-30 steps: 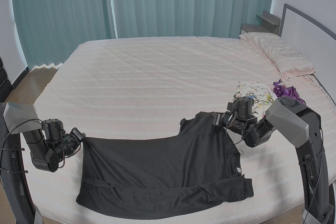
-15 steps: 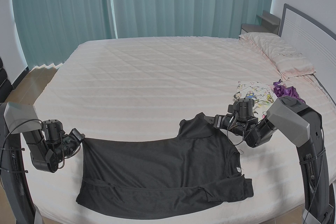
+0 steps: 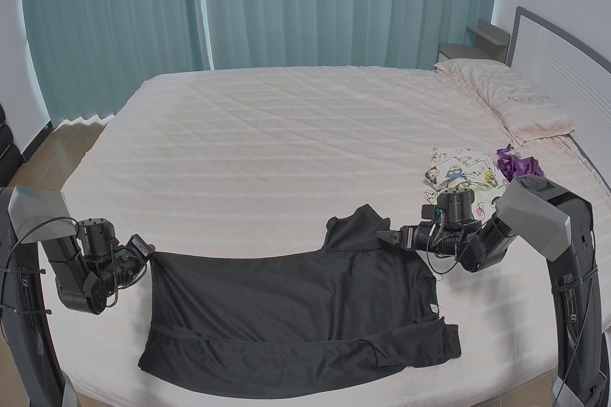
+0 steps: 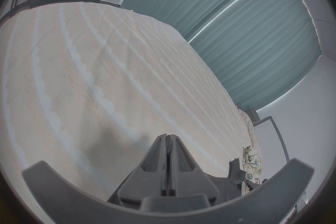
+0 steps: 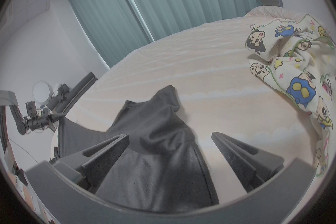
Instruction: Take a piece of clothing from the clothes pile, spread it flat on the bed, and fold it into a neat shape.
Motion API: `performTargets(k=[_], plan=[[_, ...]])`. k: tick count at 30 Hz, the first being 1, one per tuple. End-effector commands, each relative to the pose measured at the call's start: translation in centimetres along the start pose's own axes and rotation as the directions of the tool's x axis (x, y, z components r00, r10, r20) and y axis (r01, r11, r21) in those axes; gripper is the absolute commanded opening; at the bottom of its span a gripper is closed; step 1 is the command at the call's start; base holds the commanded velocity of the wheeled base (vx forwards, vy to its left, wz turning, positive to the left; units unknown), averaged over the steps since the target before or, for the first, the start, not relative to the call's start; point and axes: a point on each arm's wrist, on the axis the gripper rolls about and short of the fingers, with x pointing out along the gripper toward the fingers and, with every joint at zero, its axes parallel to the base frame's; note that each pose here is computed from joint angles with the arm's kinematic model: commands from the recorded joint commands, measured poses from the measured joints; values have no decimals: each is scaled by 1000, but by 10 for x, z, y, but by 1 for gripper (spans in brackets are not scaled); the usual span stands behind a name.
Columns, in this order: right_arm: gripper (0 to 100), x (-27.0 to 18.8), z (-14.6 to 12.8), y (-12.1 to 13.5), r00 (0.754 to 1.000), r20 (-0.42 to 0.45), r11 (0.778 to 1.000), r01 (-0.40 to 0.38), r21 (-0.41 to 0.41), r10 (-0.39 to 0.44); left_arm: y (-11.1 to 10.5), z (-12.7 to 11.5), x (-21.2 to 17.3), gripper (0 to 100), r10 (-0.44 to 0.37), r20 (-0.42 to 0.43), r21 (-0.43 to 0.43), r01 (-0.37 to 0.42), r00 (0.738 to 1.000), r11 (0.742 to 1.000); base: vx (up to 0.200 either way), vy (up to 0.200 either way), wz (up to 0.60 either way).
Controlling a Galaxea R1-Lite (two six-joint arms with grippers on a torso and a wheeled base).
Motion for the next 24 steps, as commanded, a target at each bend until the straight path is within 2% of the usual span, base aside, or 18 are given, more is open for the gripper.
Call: performTargets(k=[1, 10, 11, 24], plan=[[100, -1, -6, -6, 1000, -27, 1000, 6, -19, -7, 1, -1, 0, 0, 2, -2, -2, -2, 1000, 1000, 0, 0, 0], [100, 10, -10, 2, 1000, -24, 999, -18, -46, 17, 1, -1, 1, 0, 3, -3, -2, -3, 1000, 1000, 0, 0, 0], [0, 10, -11, 3, 1000, -26, 999, -19, -46, 18, 3, -2, 1, 0, 7, -6, -3, -7, 1000, 1000, 0, 0, 0], [0, -2, -8, -18, 1000, 9, 1000, 20, -21, -20, 8, -1, 3, 0, 19, -3, -9, -19, 1000, 1000, 0, 0, 0]])
